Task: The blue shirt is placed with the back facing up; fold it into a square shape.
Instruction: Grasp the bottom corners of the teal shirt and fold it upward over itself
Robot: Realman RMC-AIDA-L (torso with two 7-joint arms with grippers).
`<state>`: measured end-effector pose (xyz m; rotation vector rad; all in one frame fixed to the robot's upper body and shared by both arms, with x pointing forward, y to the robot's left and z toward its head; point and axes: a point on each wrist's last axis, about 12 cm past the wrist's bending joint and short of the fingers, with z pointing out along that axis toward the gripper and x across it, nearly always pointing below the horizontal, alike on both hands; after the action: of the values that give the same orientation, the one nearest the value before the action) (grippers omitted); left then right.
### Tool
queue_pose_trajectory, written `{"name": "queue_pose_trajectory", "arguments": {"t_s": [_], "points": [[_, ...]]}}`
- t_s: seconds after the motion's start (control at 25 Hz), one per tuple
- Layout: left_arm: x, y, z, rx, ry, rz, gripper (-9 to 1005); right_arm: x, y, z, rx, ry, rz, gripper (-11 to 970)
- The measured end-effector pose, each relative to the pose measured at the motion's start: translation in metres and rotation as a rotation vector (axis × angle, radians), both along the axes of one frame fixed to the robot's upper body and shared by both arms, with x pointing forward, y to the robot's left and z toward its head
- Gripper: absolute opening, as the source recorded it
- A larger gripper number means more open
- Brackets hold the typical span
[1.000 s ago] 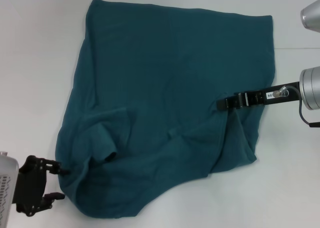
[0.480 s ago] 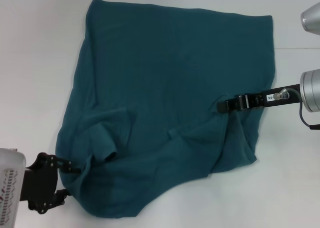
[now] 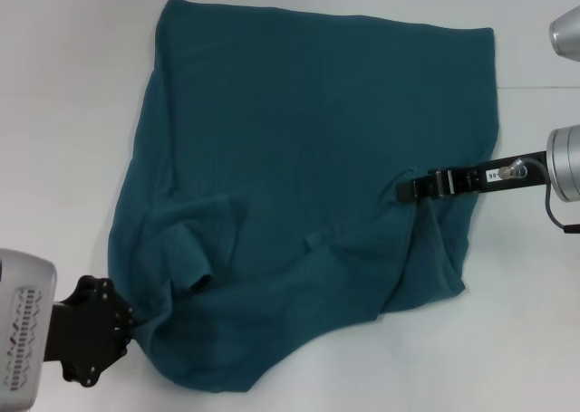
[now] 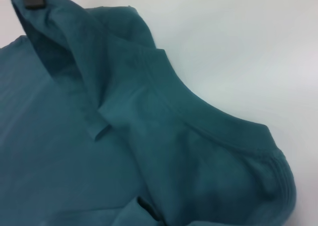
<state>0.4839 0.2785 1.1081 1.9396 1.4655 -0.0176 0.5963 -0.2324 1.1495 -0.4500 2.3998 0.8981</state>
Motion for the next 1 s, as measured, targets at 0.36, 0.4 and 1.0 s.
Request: {"name": "queue_pose_trajectory", "arguments": {"t_s": [0.36, 0.4, 1.0], "points": [[0.012, -0.009, 0.008, -0.056, 0.040, 0.054, 11, -0.002, -0.004, -0.002, -0.012, -0.018, 0.001, 16], [0.015, -0.011, 0.009, -0.065, 0.046, 0.063, 12, -0.003, -0.006, -0.002, -0.014, -0.021, -0.001, 16], [0.078, -0.029, 0.042, -0.247, 0.101, 0.233, 16, 0.013, -0.048, 0.029, -0.091, -0.157, -0.094, 16]]}}
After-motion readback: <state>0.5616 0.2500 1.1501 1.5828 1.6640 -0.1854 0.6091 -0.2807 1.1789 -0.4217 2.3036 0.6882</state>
